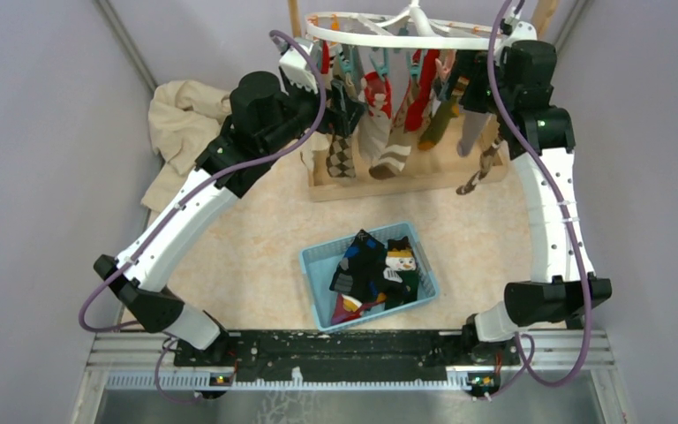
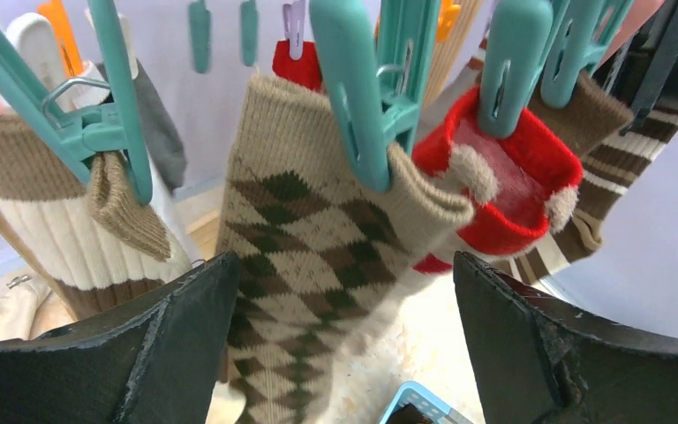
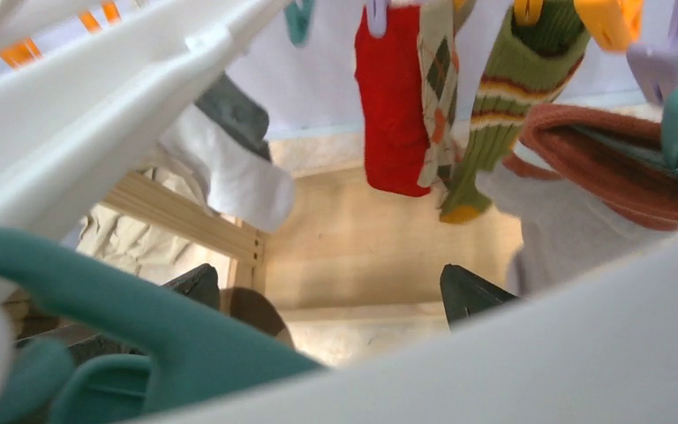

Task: Remove the socks clipped to the hanger
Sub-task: Adjust the hanger on the clothesline.

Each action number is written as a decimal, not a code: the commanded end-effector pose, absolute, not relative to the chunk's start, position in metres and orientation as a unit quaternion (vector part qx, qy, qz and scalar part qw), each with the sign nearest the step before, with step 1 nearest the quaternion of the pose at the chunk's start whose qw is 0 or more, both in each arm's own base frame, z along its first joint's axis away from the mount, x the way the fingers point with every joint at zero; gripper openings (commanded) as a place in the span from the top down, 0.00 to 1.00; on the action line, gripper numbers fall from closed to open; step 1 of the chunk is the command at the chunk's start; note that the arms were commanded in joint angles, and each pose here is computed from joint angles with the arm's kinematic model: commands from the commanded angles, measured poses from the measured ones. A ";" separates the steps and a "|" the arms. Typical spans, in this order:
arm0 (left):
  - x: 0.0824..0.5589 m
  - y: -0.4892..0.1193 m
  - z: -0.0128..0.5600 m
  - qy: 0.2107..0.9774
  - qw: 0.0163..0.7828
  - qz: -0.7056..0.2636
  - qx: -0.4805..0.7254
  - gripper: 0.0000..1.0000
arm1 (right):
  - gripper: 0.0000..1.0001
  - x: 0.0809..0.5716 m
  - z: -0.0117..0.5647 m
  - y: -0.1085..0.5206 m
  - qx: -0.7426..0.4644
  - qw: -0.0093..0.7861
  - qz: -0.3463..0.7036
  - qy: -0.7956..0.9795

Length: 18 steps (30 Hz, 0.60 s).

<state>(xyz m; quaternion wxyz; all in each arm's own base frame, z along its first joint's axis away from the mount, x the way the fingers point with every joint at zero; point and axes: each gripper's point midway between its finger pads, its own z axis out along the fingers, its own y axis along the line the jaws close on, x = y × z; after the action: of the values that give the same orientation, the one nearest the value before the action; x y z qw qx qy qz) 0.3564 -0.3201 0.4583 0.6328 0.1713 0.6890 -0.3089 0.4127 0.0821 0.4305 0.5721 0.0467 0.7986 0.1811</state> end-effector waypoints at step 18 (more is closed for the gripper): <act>0.355 -0.352 0.508 0.645 0.638 -0.374 0.193 0.16 | 0.67 0.422 0.367 0.084 0.016 0.536 0.157 0.830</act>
<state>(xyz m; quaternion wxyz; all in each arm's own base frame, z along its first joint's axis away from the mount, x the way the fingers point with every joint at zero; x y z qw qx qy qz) 0.3524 -0.3421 0.5010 0.6388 0.1887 0.6523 -0.3617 0.4109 0.0824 0.3487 0.5069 0.0190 0.8471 0.1584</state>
